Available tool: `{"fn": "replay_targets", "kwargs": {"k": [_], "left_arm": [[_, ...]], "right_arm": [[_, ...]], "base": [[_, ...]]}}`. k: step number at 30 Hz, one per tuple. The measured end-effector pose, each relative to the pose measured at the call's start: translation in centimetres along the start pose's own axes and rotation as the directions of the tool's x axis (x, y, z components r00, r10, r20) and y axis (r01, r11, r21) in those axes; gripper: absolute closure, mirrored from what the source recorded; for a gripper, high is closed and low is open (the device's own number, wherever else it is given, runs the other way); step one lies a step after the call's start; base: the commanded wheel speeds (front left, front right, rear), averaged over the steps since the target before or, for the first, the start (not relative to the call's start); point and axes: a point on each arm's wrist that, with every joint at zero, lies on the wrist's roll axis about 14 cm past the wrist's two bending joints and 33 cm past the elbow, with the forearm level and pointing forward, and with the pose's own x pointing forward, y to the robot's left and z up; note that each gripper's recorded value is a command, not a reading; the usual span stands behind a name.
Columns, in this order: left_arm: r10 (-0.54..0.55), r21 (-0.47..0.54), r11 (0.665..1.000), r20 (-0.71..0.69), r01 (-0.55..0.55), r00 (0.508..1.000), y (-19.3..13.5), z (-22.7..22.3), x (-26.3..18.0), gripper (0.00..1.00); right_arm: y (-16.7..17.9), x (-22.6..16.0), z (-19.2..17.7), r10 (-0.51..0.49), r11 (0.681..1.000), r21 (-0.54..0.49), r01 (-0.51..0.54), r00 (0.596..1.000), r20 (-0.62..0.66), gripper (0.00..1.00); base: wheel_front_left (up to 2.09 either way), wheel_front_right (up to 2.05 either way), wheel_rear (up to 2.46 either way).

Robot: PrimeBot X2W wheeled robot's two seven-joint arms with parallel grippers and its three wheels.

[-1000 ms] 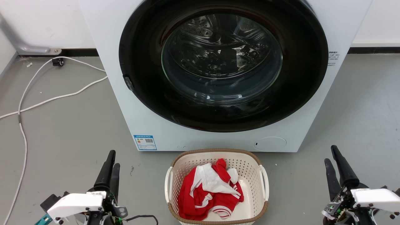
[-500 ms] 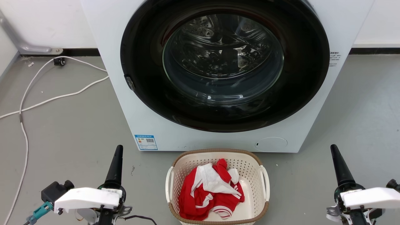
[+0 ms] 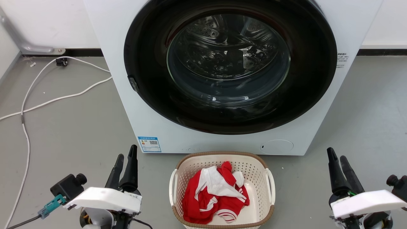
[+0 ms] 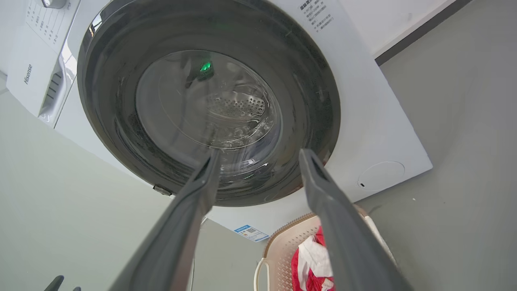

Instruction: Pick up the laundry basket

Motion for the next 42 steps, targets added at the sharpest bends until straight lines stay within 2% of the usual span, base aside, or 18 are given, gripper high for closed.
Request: {"fn": "replay_targets", "kwargs": {"k": [9, 20, 42], "left_arm": [[-0.007, 0.159, 0.987, -0.006, 0.008, 1.000, -0.2, -0.2, -0.1, 0.00], [-0.023, 0.325, 0.945, -0.008, 0.025, 1.000, -0.6, -0.4, -0.2, 0.00], [-0.064, 0.537, 0.842, -0.011, 0.060, 0.998, -1.4, -0.9, -0.4, 0.00]], "right_arm": [[0.7, -0.2, -0.1, 0.024, 0.989, -0.147, -0.026, 1.000, -0.014, 0.00], [1.3, -0.5, -0.2, 0.042, 0.954, -0.296, -0.049, 0.999, -0.030, 0.00], [1.5, -1.1, 0.0, 0.047, 0.872, -0.486, -0.060, 0.998, -0.039, 0.00]], "base": [[0.00, 0.00, 0.00], [0.00, 0.00, 0.00], [0.00, 0.00, 0.00]]}}
